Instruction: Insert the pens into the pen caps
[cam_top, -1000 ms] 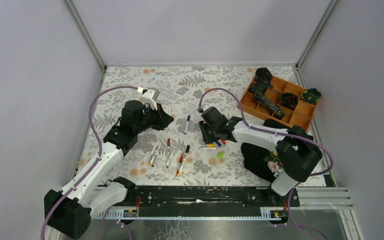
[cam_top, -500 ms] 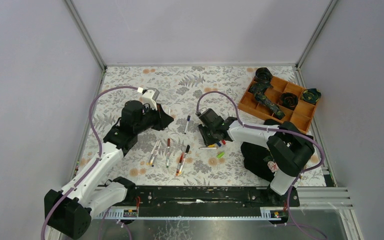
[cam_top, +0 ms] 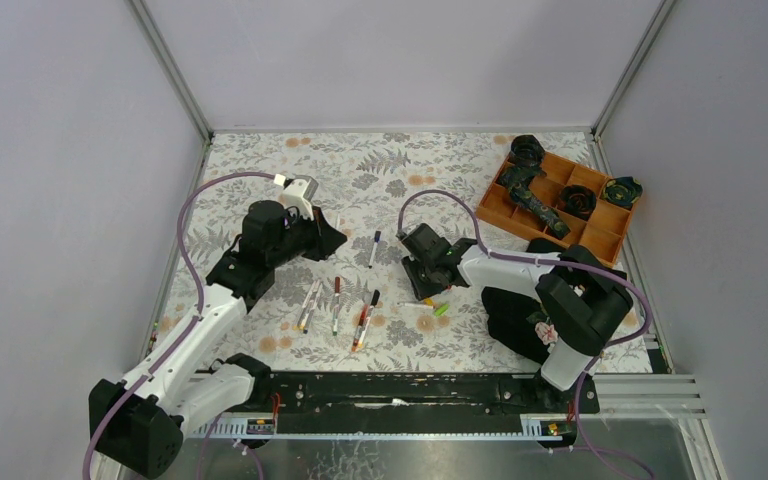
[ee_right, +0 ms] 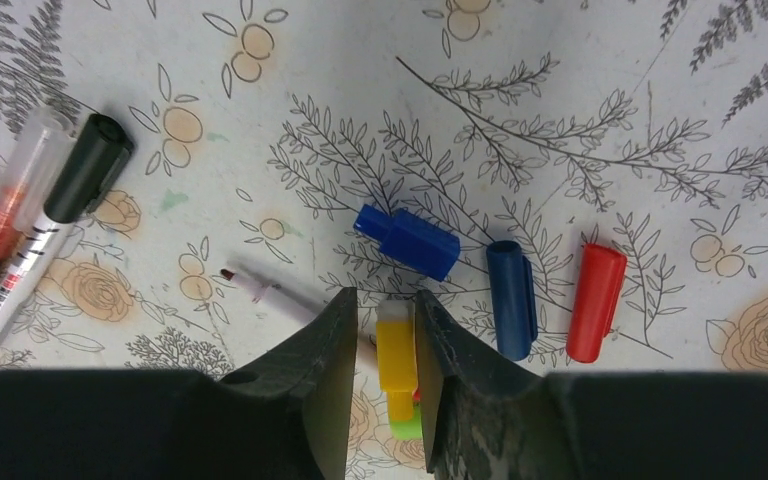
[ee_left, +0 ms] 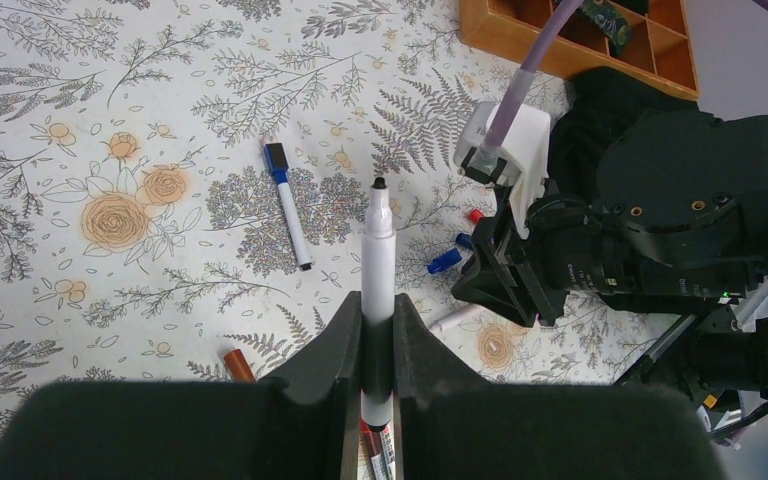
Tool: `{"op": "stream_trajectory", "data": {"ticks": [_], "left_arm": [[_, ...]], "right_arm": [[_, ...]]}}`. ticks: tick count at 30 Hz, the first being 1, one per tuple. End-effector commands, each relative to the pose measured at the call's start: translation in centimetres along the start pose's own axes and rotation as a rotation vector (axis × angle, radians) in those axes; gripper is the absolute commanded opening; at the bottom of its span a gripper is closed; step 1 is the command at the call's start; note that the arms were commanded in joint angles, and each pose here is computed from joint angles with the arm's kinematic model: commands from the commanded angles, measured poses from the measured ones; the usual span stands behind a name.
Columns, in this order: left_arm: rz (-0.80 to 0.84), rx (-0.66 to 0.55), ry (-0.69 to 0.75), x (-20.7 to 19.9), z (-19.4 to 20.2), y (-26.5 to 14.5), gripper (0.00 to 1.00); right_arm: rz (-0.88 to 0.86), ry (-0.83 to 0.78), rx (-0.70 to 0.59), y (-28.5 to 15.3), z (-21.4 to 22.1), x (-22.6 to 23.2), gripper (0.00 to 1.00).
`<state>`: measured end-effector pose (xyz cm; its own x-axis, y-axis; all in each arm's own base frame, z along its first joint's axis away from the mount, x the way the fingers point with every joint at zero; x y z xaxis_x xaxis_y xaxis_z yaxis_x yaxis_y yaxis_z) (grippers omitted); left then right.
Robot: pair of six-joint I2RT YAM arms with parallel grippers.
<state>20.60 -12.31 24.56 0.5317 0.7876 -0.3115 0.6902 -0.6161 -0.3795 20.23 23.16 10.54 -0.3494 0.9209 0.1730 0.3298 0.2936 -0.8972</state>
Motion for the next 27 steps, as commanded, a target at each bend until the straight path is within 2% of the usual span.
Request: {"op": "stream_trajectory", "data": {"ticks": [1, 17, 20, 27], "left_arm": [[0.018, -0.024, 0.019, 0.1, -0.4, 0.0, 0.00], [0.025, -0.020, 0.012, 0.2, -0.4, 0.2, 0.00], [0.032, -0.018, 0.012, 0.2, -0.3, 0.2, 0.00], [0.113, -0.005, -0.024, -0.5, 0.3, 0.3, 0.00]], "right_arm": [[-0.014, 0.003, 0.003, -0.9, 0.0, 0.1, 0.33], [0.035, -0.111, 0.068, -1.2, 1.8, 0.1, 0.40], [0.056, -0.126, 0.067, -1.1, 2.0, 0.1, 0.37], [0.169, -0.115, 0.052, -1.2, 2.1, -0.5, 0.19]]}}
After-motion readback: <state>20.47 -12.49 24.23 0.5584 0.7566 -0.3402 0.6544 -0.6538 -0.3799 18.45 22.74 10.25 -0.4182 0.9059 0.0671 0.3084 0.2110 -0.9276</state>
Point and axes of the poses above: each gripper's point midway between its finger pads, its own y axis out along the fingers, its own x axis along the line the jaws close on, z = x × y, the point moved 10 cm from there along -y, back along the fingers, and after that the axes turned 8 degrees about y, right-handed, at the moved point
